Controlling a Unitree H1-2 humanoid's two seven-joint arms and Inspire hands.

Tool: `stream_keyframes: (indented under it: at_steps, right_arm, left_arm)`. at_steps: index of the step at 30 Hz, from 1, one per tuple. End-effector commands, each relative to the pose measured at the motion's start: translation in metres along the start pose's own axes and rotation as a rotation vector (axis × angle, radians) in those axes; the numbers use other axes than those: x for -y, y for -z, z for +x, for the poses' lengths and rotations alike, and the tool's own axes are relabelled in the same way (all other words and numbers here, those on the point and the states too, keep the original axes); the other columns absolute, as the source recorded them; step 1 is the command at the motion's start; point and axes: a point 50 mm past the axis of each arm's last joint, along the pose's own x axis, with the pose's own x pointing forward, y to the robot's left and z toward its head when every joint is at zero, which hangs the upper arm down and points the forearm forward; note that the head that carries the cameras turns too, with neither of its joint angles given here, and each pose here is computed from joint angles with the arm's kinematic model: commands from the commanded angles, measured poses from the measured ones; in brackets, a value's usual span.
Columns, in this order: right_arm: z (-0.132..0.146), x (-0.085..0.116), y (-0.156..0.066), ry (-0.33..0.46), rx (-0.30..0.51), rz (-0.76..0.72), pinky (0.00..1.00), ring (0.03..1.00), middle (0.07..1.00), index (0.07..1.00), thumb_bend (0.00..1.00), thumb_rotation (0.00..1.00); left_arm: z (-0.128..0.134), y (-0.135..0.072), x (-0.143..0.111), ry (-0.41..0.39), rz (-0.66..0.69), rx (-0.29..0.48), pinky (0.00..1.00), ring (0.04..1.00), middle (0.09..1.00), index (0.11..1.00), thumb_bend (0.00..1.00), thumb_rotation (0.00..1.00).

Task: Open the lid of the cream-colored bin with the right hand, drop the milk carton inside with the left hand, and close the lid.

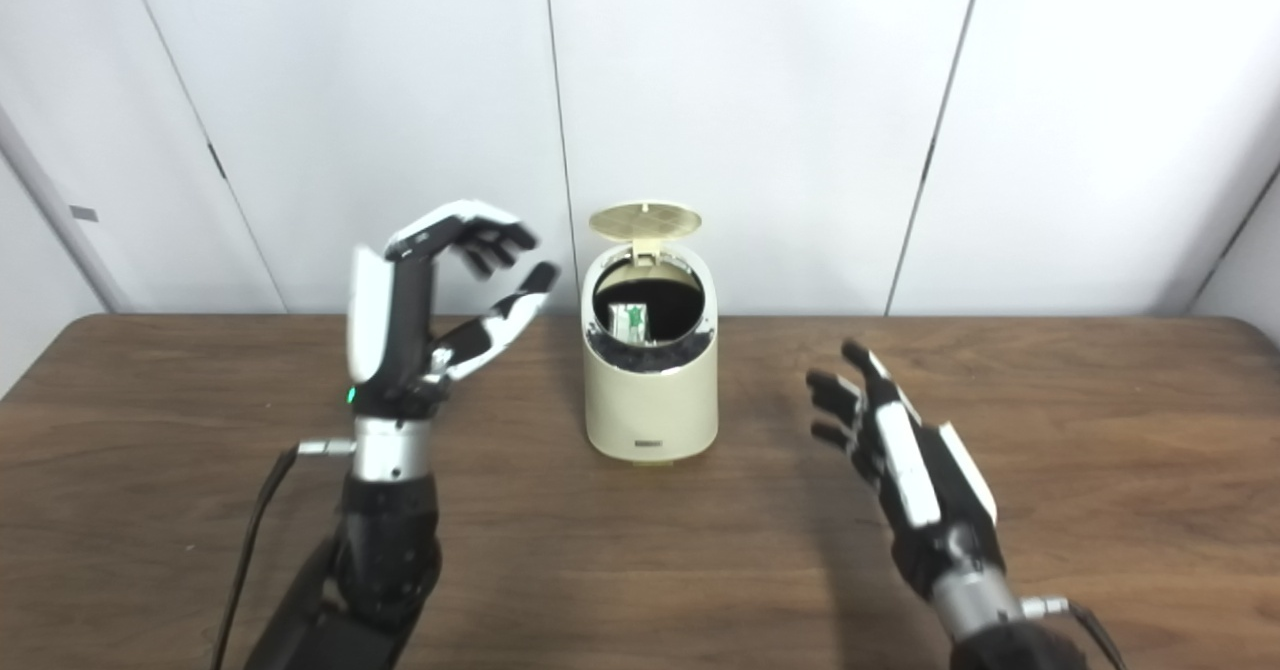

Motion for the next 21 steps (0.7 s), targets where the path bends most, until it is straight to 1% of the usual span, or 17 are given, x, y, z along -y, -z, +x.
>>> stream_keyframes:
  at_steps: [1,3,4,7,8,10,12,13,14,15,16,17,18,19,21]
  right_arm:
    - [0.014,-0.004,-0.029,-0.025,0.112,-0.030,0.80,0.869,0.853,0.850,0.63,0.92]
    - [0.020,-0.005,-0.035,-0.022,0.134,-0.054,0.81,0.876,0.860,0.851,0.61,0.91]
    - [0.024,-0.006,-0.038,-0.022,0.151,-0.072,0.80,0.869,0.860,0.851,0.60,0.90]
    - [0.035,-0.008,-0.048,-0.016,0.183,-0.117,0.79,0.864,0.864,0.862,0.59,0.89]
    - [0.039,-0.009,-0.053,-0.011,0.191,-0.128,0.81,0.870,0.868,0.868,0.60,0.88]
    - [0.044,-0.012,-0.059,-0.007,0.208,-0.143,0.83,0.877,0.872,0.870,0.60,0.87]
    - [0.051,-0.013,-0.065,-0.013,0.239,-0.178,0.86,0.892,0.886,0.878,0.59,0.86]
    - [0.056,-0.014,-0.069,-0.021,0.262,-0.194,0.86,0.898,0.896,0.883,0.59,0.86]
    - [0.059,-0.015,-0.071,-0.027,0.281,-0.208,0.86,0.901,0.903,0.887,0.57,0.86]
    - [0.062,-0.016,-0.074,-0.032,0.295,-0.223,0.86,0.904,0.908,0.888,0.56,0.85]
    - [0.066,-0.017,-0.077,-0.035,0.306,-0.245,0.85,0.905,0.912,0.884,0.56,0.85]
    - [0.071,-0.019,-0.081,-0.034,0.315,-0.276,0.84,0.907,0.914,0.879,0.57,0.85]
    - [0.075,-0.020,-0.083,-0.029,0.325,-0.307,0.83,0.905,0.913,0.874,0.57,0.85]
    - [0.080,-0.021,-0.086,-0.026,0.334,-0.345,0.80,0.897,0.907,0.864,0.56,0.83]
    - [0.088,-0.022,-0.092,-0.020,0.342,-0.423,0.77,0.885,0.904,0.860,0.54,0.83]
  left_arm:
    - [0.010,-0.003,-0.013,-0.030,-0.055,-0.050,0.31,0.419,0.509,0.501,0.48,0.00]
    - [0.003,0.004,-0.019,-0.029,-0.086,-0.136,0.31,0.430,0.519,0.498,0.48,0.00]
    - [-0.001,0.008,-0.021,-0.027,-0.101,-0.173,0.33,0.418,0.511,0.496,0.49,0.00]
    - [-0.012,0.015,-0.029,-0.007,-0.115,-0.253,0.37,0.399,0.494,0.533,0.50,0.00]
    - [-0.015,0.016,-0.031,0.001,-0.109,-0.283,0.38,0.424,0.481,0.528,0.51,0.00]
    - [-0.019,0.017,-0.034,0.019,-0.098,-0.322,0.41,0.461,0.539,0.501,0.50,0.06]
    - [-0.023,0.018,-0.037,0.053,-0.095,-0.349,0.47,0.529,0.599,0.498,0.50,0.08]
    - [-0.025,0.018,-0.039,0.070,-0.101,-0.360,0.51,0.578,0.646,0.617,0.48,0.31]
    - [-0.027,0.019,-0.040,0.084,-0.109,-0.367,0.54,0.610,0.677,0.672,0.46,0.43]
    - [-0.029,0.020,-0.041,0.098,-0.121,-0.374,0.57,0.638,0.705,0.713,0.44,0.52]
    - [-0.031,0.021,-0.042,0.117,-0.135,-0.383,0.61,0.673,0.742,0.764,0.43,0.63]
    - [-0.033,0.023,-0.044,0.154,-0.134,-0.393,0.65,0.706,0.774,0.807,0.42,0.72]
    - [-0.036,0.025,-0.046,0.185,-0.143,-0.404,0.72,0.749,0.816,0.858,0.44,0.85]
    - [-0.038,0.026,-0.047,0.217,-0.148,-0.420,0.78,0.788,0.855,0.901,0.46,0.92]
    - [-0.042,0.028,-0.050,0.270,-0.177,-0.456,0.85,0.857,0.910,0.951,0.50,0.98]
